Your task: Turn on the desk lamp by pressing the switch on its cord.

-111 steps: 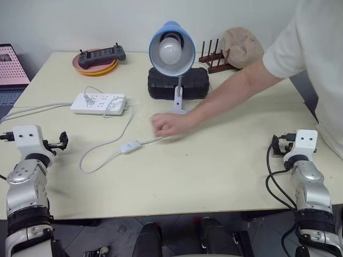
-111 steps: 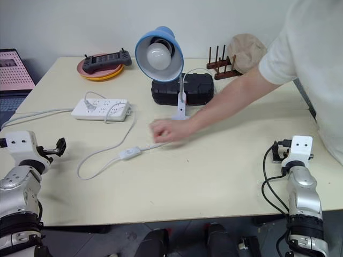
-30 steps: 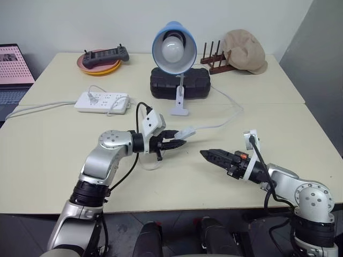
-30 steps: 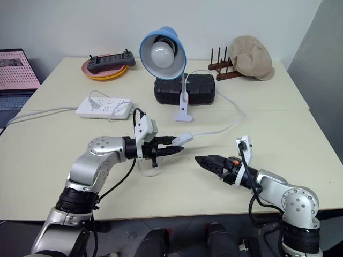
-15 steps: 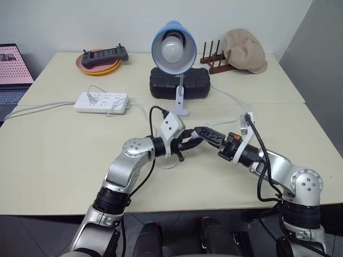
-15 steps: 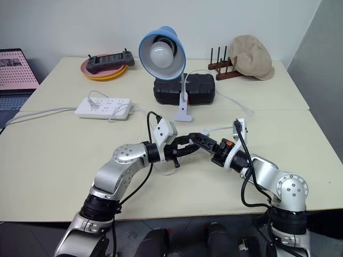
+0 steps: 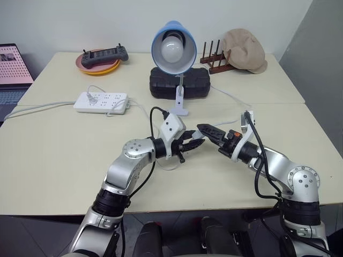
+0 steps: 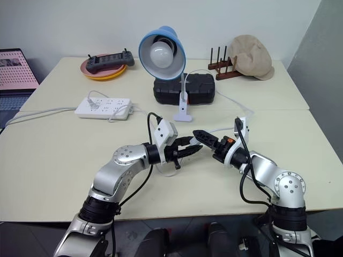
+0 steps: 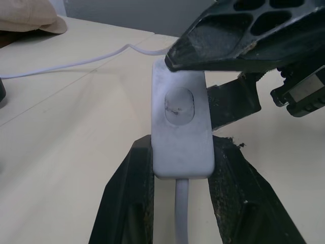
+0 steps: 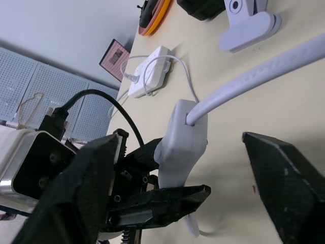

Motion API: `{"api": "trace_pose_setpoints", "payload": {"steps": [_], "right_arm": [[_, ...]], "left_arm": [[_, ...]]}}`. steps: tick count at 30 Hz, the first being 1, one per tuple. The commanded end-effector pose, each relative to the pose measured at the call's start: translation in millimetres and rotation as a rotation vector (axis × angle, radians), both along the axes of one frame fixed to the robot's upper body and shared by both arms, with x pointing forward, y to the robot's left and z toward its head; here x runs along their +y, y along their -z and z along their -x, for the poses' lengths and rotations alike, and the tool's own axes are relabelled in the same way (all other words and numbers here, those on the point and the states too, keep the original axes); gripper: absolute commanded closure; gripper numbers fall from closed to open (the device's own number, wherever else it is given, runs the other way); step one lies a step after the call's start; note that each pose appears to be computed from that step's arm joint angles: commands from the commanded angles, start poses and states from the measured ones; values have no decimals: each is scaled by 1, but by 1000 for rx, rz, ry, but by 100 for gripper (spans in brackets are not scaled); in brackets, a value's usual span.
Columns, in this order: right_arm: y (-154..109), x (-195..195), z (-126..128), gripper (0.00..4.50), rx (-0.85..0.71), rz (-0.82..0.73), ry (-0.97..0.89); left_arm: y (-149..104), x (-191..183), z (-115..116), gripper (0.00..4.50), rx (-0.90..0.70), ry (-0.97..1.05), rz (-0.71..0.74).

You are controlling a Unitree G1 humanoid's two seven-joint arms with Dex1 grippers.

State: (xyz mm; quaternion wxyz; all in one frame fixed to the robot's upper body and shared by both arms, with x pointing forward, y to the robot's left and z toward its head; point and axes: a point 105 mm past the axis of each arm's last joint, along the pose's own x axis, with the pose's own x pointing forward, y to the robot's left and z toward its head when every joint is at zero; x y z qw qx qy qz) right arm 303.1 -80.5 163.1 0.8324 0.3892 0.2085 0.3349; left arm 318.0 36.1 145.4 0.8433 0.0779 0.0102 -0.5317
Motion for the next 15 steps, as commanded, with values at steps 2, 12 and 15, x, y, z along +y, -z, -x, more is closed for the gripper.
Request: {"api": "trace_pose_setpoints", "payload": {"steps": [2,12,15], "right_arm": [[-8,1,3,168,-50,11,-21],[-7,7,6,389,-58,32,-52],[-6,6,6,391,-57,36,-48]], "left_arm": [[-16,-6,5,340,-51,24,33],[-16,-6,6,340,-50,26,32],[-17,-6,6,340,-52,26,30]]}}
